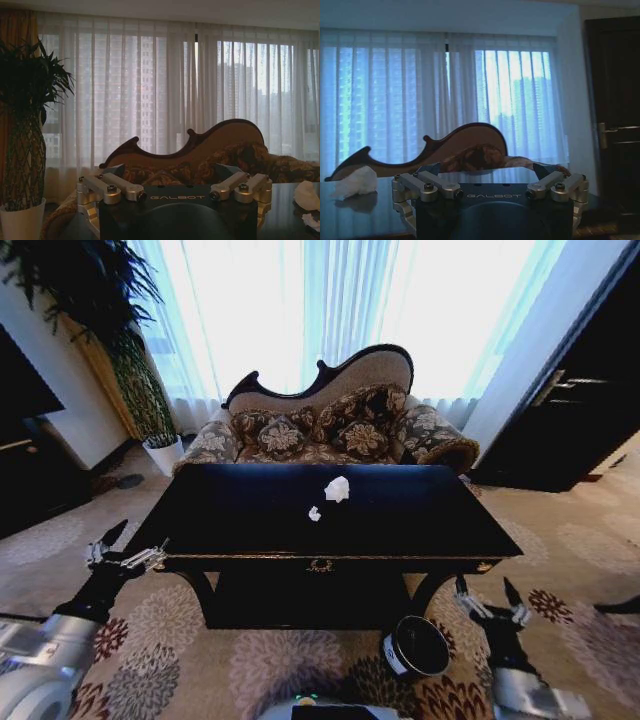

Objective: Move to the front of the table and place the trash on the table into the trash bin.

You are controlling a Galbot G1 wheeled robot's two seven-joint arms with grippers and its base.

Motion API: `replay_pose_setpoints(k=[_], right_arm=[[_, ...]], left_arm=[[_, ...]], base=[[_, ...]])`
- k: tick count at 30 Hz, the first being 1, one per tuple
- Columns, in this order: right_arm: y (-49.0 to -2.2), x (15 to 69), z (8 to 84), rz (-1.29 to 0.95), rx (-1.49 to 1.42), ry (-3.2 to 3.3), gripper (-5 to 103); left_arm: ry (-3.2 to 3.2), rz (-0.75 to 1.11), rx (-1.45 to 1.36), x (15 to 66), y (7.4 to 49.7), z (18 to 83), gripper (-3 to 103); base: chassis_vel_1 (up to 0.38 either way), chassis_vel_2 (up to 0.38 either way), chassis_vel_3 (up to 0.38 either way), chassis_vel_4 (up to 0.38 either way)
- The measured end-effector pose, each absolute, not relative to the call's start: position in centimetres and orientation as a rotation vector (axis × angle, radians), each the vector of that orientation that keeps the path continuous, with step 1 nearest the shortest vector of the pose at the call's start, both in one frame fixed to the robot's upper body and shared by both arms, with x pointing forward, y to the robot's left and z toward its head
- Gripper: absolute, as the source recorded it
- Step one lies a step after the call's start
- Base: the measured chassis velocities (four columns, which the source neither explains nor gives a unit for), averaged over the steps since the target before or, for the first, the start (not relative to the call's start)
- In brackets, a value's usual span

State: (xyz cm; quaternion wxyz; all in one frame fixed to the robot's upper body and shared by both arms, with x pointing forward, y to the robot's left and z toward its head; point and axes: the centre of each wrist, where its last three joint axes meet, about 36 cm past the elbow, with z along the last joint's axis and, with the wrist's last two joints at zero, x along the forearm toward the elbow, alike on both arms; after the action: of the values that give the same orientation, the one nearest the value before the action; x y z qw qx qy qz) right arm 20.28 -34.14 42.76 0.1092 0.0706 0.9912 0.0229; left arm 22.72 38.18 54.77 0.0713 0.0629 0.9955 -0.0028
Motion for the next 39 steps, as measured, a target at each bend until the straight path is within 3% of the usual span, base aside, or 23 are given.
replay_pose_setpoints(k=[12,18,39], right_arm=[[-33.6,27.7,52.0,-0.040,-0.043,3.052,100],[-33.2,30.8,55.0,0.027,-0.162,3.131,100],[-33.2,42.7,61.2,-0.086,-0.326,3.342,100]], left_arm=[[2.993,-0.008,0.189,22.7,38.2,54.8,100],[2.993,-0.008,0.189,22.7,38.2,54.8,100],[2.993,-0.008,0.189,22.7,38.2,54.8,100]], base=[[0.000,0.000,0.000,0.000],[0.000,0.000,0.000,0.000],[0.000,0.000,0.000,0.000]])
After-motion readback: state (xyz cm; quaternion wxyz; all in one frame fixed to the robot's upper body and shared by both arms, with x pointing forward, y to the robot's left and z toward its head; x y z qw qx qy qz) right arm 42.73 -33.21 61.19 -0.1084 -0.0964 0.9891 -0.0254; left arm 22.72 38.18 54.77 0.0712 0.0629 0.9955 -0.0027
